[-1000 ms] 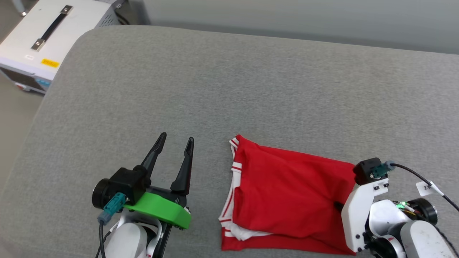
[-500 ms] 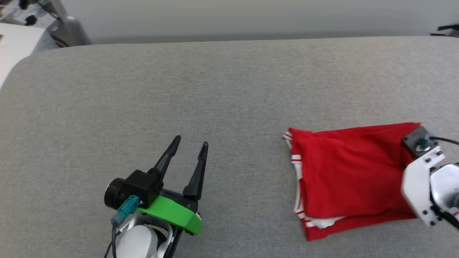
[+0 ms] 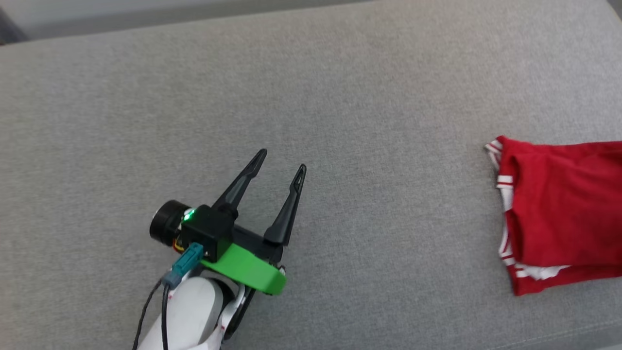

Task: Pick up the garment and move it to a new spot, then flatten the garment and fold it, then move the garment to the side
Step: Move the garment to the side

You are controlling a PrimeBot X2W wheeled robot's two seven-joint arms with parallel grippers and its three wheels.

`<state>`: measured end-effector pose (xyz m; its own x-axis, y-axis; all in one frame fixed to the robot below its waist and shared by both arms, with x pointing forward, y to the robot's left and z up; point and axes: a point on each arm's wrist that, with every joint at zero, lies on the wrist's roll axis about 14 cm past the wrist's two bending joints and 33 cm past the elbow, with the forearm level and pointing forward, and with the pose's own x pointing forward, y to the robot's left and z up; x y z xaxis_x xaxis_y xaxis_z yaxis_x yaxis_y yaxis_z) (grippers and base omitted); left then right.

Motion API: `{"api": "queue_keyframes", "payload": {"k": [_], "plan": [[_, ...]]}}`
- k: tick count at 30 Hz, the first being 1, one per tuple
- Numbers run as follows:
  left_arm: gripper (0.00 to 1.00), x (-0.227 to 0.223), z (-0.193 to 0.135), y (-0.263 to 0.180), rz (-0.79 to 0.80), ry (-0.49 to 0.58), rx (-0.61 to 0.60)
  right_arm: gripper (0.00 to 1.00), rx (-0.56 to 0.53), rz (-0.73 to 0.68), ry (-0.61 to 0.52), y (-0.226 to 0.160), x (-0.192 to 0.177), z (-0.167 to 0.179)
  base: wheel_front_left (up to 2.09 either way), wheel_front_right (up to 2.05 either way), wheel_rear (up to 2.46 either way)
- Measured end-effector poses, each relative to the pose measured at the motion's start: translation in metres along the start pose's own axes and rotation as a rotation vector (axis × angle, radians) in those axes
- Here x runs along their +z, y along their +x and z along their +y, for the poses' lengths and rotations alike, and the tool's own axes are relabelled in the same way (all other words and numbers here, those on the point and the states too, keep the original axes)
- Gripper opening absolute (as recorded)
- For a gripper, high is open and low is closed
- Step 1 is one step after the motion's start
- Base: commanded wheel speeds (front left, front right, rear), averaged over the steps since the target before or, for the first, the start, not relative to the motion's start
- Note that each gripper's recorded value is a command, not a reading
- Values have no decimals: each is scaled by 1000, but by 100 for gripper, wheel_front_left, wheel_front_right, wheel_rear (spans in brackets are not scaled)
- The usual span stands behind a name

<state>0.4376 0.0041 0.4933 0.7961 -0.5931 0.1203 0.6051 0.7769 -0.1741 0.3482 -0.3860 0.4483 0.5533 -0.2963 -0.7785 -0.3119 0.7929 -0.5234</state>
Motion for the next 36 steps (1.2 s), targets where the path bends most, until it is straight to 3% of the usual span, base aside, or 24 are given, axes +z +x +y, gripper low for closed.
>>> {"api": "queue_keyframes", "payload": {"k": [16, 25, 26, 27, 28, 36], "plan": [[100, -44, 13, 46, 5, -28, -108, 0, -291, 42, 140, 59, -62, -97, 0, 0, 0], [100, -67, 34, 44, 50, -35, -74, 0, -332, 19, 185, 96, -57, -96, 0, 0, 0], [100, -67, 35, 43, 53, -33, -71, 8, -335, 14, 192, 99, -56, -95, 0, 0, 0], [100, -67, 36, 42, 54, -32, -69, 63, -339, 8, 193, 101, -55, -95, 0, 0, 0], [100, -67, 36, 41, 55, -30, -67, 100, -343, 5, 190, 102, -55, -96, 0, 0, 0], [100, -52, 33, 38, 37, -19, -56, 100, -381, 2, 206, 89, -64, -105, 0, 0, 0]]}}
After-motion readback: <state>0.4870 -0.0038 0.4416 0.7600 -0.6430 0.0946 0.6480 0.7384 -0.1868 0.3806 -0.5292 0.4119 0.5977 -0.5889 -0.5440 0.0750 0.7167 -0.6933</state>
